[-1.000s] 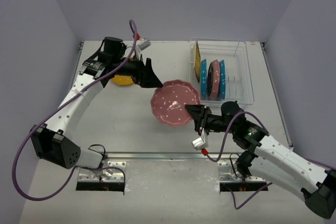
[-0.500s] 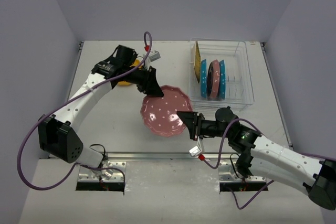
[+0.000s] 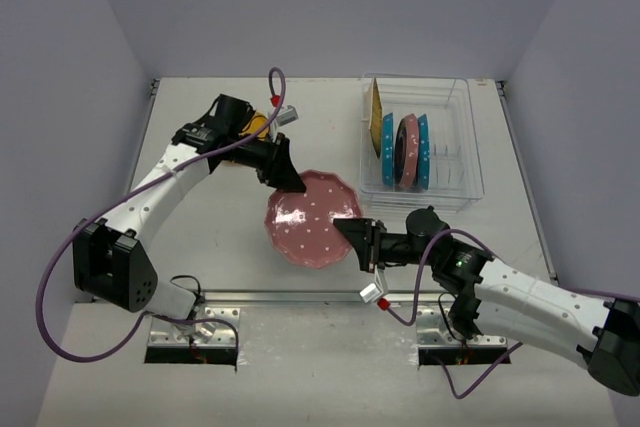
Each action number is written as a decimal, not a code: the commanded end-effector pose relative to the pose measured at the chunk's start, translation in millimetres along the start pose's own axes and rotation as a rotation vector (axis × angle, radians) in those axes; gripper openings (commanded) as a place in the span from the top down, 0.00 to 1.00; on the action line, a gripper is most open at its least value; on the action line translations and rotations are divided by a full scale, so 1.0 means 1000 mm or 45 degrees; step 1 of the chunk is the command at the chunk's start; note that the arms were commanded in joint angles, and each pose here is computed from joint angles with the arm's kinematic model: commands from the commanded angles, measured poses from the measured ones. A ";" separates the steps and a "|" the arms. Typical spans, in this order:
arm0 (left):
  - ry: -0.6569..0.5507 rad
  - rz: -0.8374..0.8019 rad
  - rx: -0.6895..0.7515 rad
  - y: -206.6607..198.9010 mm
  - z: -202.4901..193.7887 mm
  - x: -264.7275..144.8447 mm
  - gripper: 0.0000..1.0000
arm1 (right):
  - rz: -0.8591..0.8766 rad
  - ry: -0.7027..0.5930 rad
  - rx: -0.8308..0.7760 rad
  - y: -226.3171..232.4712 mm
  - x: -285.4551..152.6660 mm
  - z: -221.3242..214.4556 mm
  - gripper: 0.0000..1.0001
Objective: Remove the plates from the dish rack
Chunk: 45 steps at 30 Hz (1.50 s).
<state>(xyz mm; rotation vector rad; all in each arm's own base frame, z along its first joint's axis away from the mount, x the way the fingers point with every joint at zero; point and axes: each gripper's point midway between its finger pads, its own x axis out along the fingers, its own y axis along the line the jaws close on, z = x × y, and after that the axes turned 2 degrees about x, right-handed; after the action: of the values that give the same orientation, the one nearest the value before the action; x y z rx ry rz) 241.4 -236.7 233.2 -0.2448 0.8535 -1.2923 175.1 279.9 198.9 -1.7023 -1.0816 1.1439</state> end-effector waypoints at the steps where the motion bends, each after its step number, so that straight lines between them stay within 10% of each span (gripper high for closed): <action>1: 0.052 -0.174 0.029 -0.037 -0.021 0.003 1.00 | -0.362 0.294 -0.153 -0.095 -0.031 -0.050 0.71; 20: -0.126 -0.193 -0.149 0.002 -0.011 -0.036 1.00 | -0.229 0.374 0.019 -0.057 -0.015 -0.066 0.01; 32: -0.363 -0.071 -0.301 0.075 0.022 -0.104 1.00 | -0.170 0.455 0.102 -0.038 -0.020 -0.074 0.01; 45: -0.752 0.607 -0.546 0.256 0.063 -0.246 1.00 | -0.134 0.622 0.333 -0.024 -0.035 -0.095 0.01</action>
<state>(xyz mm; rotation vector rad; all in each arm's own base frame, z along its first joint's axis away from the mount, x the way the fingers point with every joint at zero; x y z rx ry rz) 428.8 29.2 188.2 -0.6693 0.7378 -0.5585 241.8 250.5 225.8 -1.6634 -0.7267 0.8137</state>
